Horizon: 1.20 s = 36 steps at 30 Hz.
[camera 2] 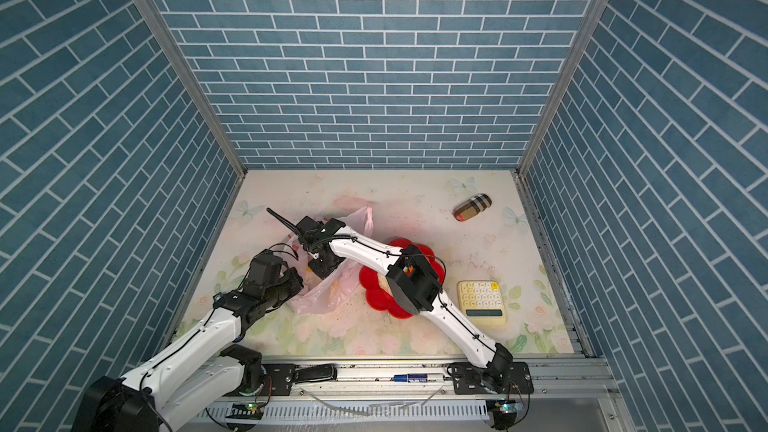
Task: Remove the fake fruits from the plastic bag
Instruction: 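Close the right gripper on the yellow banana while the left holds the bag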
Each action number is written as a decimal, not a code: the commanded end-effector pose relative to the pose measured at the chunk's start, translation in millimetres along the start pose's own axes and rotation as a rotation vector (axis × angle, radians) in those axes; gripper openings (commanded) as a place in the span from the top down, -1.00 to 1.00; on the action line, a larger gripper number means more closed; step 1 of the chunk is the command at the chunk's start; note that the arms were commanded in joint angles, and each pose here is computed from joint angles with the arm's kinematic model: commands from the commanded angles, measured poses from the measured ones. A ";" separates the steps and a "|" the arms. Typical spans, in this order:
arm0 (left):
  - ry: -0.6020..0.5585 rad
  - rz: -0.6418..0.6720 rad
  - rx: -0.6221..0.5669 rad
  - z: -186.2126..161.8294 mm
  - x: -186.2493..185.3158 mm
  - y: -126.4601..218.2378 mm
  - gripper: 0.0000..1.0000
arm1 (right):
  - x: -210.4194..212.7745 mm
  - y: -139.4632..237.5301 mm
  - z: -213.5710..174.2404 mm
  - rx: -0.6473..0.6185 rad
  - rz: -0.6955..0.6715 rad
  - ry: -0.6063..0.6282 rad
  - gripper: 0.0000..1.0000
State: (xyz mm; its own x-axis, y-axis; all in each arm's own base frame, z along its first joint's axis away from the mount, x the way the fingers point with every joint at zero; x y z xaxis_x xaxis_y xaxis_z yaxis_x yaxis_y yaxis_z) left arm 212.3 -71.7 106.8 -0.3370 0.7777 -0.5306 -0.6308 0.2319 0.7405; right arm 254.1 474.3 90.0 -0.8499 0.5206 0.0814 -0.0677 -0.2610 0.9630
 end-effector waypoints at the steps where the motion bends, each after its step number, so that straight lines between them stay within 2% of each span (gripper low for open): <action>1: -0.003 0.004 -0.018 2.6 0.4 3.7 0.94 | -15.3 24.1 2.5 -0.023 -0.054 -0.009 0.75; 12: 0.004 0.027 -0.075 8.6 2.9 16.8 0.94 | -34.3 39.1 -0.6 -0.029 -0.110 -0.026 0.76; 36: -0.030 0.047 -0.173 31.4 -8.8 33.8 0.93 | -36.3 72.0 4.6 -0.106 -0.134 -0.041 0.76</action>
State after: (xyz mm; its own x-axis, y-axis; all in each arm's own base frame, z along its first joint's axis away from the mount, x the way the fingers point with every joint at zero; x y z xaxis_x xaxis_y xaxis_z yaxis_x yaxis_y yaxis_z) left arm 211.9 -54.3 141.2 -0.3540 0.7934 -0.4951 -0.7158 0.1109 0.6894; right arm 281.7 447.9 139.4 -0.8109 0.5851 -0.0090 -0.2016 -0.2650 0.9429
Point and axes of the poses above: each gripper's point midway between its finger pads, its own y axis back along the fingers, its own x axis along the line the jaws close on, z = x × y, the point moved 6 cm from there along y, back along the fingers, and after that the axes turned 2 degrees about y, right-handed, at the moved point
